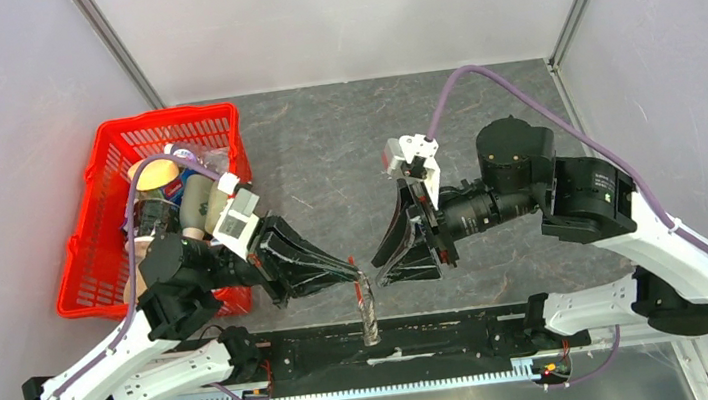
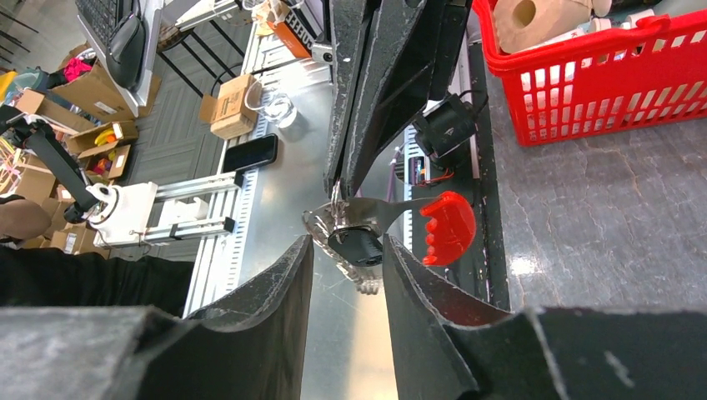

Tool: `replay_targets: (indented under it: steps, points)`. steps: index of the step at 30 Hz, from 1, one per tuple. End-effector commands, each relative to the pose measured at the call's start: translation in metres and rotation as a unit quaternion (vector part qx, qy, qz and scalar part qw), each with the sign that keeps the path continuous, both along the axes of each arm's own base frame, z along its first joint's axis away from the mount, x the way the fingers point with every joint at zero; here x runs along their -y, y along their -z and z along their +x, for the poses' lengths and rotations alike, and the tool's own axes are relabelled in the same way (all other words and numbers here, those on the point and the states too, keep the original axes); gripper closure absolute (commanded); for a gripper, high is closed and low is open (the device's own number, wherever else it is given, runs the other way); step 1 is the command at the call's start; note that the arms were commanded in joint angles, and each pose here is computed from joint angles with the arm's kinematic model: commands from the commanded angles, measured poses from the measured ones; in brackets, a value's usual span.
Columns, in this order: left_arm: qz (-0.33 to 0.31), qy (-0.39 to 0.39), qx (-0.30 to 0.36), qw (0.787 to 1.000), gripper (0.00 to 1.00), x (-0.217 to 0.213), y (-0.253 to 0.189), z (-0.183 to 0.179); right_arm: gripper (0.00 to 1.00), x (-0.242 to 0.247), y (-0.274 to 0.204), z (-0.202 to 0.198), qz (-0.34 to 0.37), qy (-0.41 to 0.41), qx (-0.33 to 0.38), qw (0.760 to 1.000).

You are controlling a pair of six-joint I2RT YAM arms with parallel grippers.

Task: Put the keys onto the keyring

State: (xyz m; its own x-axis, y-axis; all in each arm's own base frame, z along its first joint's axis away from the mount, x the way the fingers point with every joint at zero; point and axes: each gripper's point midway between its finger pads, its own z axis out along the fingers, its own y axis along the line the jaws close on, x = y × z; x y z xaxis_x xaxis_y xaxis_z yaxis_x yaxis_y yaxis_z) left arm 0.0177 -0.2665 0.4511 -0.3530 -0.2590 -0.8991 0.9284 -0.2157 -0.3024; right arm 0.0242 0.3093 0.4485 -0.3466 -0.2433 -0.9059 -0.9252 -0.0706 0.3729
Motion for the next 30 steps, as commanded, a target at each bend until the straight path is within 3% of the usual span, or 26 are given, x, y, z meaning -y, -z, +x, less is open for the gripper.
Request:
replay_targets:
  steps: [1, 22, 30]
  points:
    - [-0.035, 0.001, 0.013, 0.999, 0.98, -0.006, -0.016, -0.003, 0.57, -0.007, -0.009, 0.002, 0.021, 0.000, 0.006, 1.000]
    - [-0.050, -0.041, 0.005, 0.998, 0.98, -0.006, -0.019, 0.011, 0.77, -0.009, -0.004, -0.005, 0.020, -0.026, -0.002, 0.999]
    - [-0.057, -0.049, 0.003, 0.997, 0.98, -0.006, -0.021, 0.013, 0.98, -0.008, -0.005, -0.004, 0.024, -0.020, 0.002, 1.000]
